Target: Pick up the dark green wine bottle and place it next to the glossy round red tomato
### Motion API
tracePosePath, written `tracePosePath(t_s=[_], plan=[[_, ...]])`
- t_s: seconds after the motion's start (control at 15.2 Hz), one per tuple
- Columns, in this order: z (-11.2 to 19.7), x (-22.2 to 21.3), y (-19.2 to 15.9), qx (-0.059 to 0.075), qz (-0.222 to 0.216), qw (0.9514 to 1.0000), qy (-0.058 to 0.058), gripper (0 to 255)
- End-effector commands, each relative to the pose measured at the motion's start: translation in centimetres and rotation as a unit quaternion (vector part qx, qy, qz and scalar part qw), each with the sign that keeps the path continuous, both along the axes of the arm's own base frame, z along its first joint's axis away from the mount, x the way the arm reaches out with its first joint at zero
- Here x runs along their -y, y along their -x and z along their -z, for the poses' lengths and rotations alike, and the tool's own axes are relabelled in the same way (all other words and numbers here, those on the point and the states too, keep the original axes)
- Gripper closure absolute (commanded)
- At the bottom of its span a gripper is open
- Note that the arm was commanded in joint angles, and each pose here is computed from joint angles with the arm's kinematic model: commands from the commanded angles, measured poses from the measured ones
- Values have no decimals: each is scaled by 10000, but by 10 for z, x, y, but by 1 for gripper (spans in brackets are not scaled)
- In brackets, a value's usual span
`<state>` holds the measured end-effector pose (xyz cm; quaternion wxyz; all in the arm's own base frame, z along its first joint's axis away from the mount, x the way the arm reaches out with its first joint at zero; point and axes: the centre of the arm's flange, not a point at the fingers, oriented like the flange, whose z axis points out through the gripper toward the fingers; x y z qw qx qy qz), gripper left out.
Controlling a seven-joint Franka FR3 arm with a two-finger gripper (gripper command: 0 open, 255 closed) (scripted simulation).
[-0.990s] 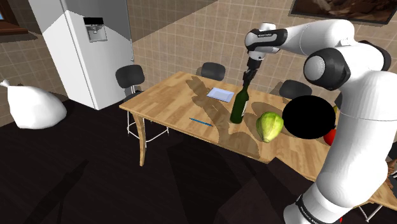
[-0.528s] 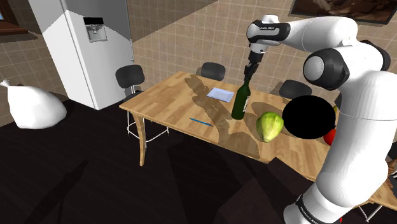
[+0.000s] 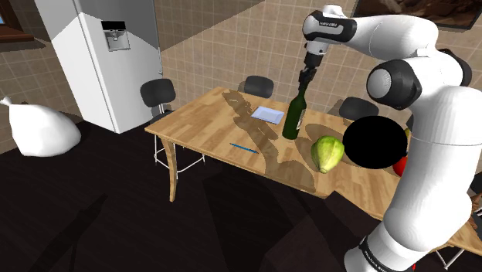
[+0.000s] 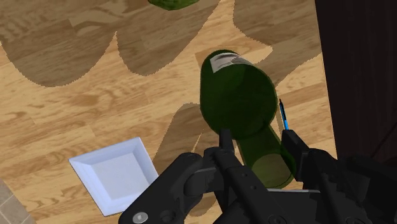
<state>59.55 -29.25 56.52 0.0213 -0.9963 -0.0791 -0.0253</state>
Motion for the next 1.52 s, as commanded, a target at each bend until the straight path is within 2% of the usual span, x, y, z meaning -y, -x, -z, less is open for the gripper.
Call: tracePosePath(t_s=[0.0, 0.79, 1.45], plan=[[-11, 1, 0, 0, -1, 10000, 0, 255], [-73, 1, 0, 0, -1, 10000, 0, 255], [-73, 65, 116, 0, -1, 10000, 0, 255]])
